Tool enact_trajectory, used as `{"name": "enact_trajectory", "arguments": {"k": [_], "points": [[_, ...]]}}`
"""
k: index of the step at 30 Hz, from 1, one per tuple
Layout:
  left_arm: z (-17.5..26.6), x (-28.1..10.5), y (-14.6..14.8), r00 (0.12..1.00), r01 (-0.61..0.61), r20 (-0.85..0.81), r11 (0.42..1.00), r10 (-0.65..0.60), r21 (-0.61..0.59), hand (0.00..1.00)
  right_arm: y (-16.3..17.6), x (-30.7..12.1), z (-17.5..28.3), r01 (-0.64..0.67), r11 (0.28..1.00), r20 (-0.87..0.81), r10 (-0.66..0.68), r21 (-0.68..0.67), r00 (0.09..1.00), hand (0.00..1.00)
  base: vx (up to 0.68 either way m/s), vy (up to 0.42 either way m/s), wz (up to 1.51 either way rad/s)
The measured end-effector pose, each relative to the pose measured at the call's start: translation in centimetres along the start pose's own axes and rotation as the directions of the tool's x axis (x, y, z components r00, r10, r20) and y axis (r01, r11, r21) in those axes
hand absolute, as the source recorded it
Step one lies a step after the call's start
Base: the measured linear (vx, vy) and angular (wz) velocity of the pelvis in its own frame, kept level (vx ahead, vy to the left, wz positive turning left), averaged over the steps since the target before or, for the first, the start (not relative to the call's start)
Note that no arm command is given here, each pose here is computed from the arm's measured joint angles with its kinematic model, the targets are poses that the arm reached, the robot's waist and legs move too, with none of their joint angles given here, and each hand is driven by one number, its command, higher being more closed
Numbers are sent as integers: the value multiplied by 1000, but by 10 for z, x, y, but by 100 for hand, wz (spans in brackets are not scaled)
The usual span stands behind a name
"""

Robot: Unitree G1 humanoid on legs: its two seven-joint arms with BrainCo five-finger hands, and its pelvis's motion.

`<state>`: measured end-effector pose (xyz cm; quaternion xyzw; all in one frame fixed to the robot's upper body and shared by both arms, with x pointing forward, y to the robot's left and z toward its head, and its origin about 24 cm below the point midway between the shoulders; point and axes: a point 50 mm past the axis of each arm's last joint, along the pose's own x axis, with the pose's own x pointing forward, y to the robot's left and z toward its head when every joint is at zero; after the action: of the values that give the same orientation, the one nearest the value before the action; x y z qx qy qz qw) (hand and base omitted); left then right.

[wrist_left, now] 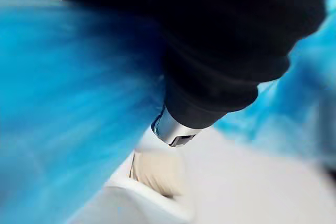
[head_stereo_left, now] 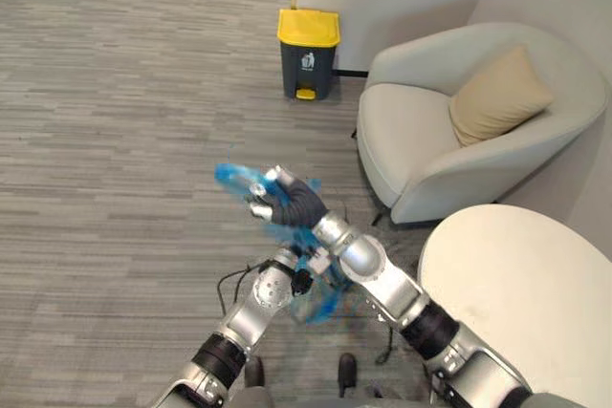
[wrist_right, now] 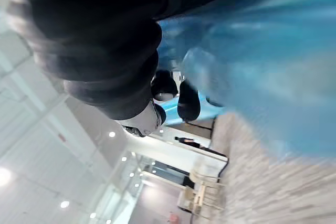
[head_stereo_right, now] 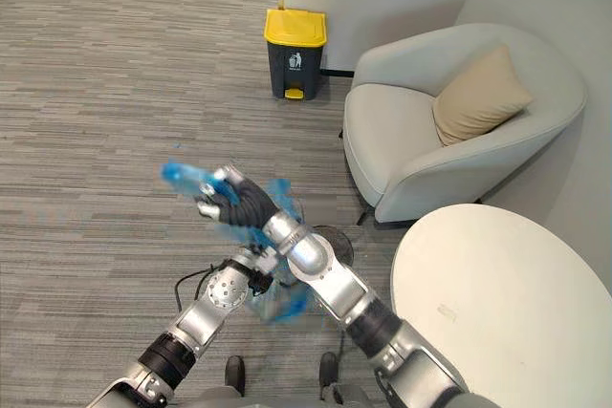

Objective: Gather rubbish on tea table into small bin, then transfer packed bag to large trash can.

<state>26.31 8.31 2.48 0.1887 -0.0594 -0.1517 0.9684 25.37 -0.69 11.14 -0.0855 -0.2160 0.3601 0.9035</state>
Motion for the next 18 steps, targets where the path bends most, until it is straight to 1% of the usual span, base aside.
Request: {"name": "enact_trajectory", "arguments": {"k": [1, 3, 5, 6, 9, 12, 14, 16, 18], "points": [[-1, -2, 1, 1000, -9, -6, 1000, 9, -10, 100, -1, -7, -6, 8, 1000, -28, -8, -13, 1000, 0, 0, 0, 0], [-11, -11, 5, 998, -43, -50, 999, 41, -26, 100, -8, -35, -26, 56, 997, -138, -63, -53, 988, 0, 0, 0, 0], [-20, -20, 11, 992, -86, -91, 996, 83, -35, 100, -17, -58, -32, 104, 989, -184, -122, -105, 975, 0, 0, 0, 0], [-26, -27, 15, 986, -117, -120, 992, 112, -37, 100, -25, -72, -33, 124, 978, -206, -157, -165, 966, 0, 0, 0, 0], [-38, -40, 24, 972, -167, -176, 985, 157, -42, 100, -36, -98, -36, 162, 955, -253, -226, -248, 941, 0, 0, 0, 0], [-51, -61, 37, 946, -234, -242, 972, 218, -38, 100, -46, -131, -44, 227, 925, -324, -324, -303, 889, 0, -1, 1, 2], [-65, -81, 46, 911, -289, -313, 957, 268, -22, 100, -53, -159, -47, 282, 897, -383, -406, -341, 830, 0, 0, 3, 2], [-73, -94, 51, 888, -316, -355, 949, 293, -8, 100, -58, -177, -48, 313, 878, -418, -453, -362, 787, 0, -1, 1, 3], [-89, -116, 58, 842, -346, -439, 938, 313, 5, 100, -61, -202, -55, 354, 860, -484, -502, -368, 717, 0, 1, 3, 8]]}}
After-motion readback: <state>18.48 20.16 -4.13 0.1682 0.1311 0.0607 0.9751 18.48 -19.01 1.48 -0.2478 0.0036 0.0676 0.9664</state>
